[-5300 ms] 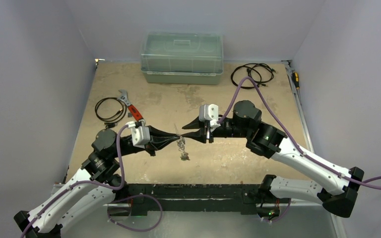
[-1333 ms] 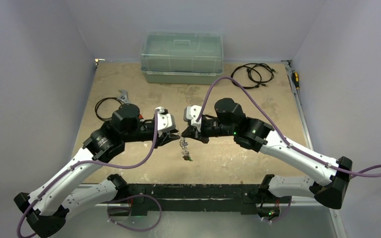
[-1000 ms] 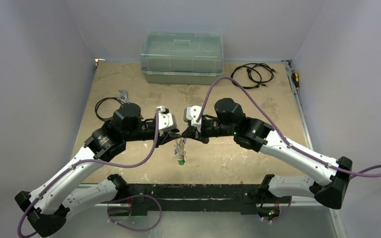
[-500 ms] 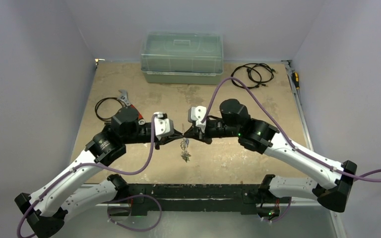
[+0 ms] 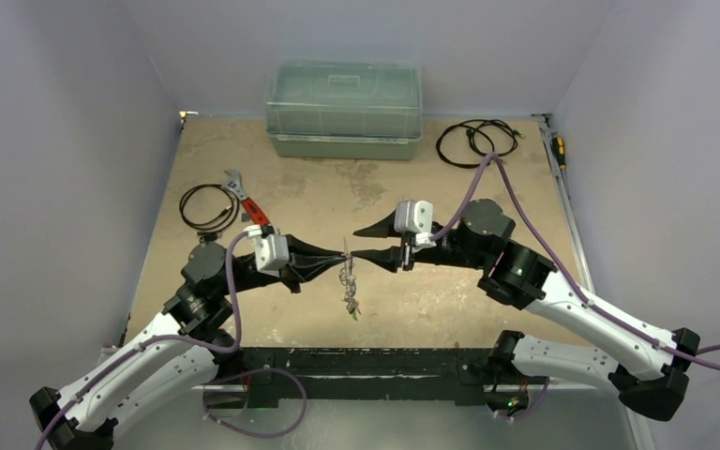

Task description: Put the keys on the keyring

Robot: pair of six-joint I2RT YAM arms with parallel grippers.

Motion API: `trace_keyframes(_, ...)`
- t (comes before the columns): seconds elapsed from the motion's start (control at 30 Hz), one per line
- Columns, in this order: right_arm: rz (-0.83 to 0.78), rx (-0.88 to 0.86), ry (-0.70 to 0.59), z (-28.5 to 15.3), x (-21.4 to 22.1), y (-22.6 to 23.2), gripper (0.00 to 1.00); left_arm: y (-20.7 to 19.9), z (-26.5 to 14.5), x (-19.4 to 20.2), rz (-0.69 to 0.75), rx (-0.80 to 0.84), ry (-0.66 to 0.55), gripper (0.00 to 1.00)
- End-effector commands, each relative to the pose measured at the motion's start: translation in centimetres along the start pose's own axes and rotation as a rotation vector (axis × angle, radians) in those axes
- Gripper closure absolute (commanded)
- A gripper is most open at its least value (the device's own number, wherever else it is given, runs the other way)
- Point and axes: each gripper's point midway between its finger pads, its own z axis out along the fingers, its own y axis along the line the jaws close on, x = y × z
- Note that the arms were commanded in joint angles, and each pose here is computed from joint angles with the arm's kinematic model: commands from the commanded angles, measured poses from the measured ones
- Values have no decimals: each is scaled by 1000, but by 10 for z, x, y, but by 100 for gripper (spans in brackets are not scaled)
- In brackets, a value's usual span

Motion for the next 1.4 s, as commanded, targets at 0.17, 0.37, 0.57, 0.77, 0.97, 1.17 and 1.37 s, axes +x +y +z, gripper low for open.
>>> trace_keyframes(0.17,10,-21,-8,11,0,-1,68,-7,-4,-56,53,10,-222,100)
trace_keyframes(0.37,10,-43,-7,12,1,2,78,-8,-8,-58,69,5,-216,100)
trace_keyframes(0.57,7,-55,-6,11,1,4,65,-8,-10,-60,77,-3,-215,100)
trace_keyframes(0.77,1,-89,-25,13,-5,8,70,-10,-11,-61,79,4,-217,100)
trace_keyframes(0.97,-3,-118,-43,15,-12,11,70,-10,-10,-59,74,7,-213,100)
trace_keyframes(1.17,-3,-127,-45,16,-13,12,79,-10,-9,-59,74,13,-216,100)
trace_keyframes(1.37,-8,-127,-54,14,-16,13,83,-10,-9,-59,70,14,-215,100)
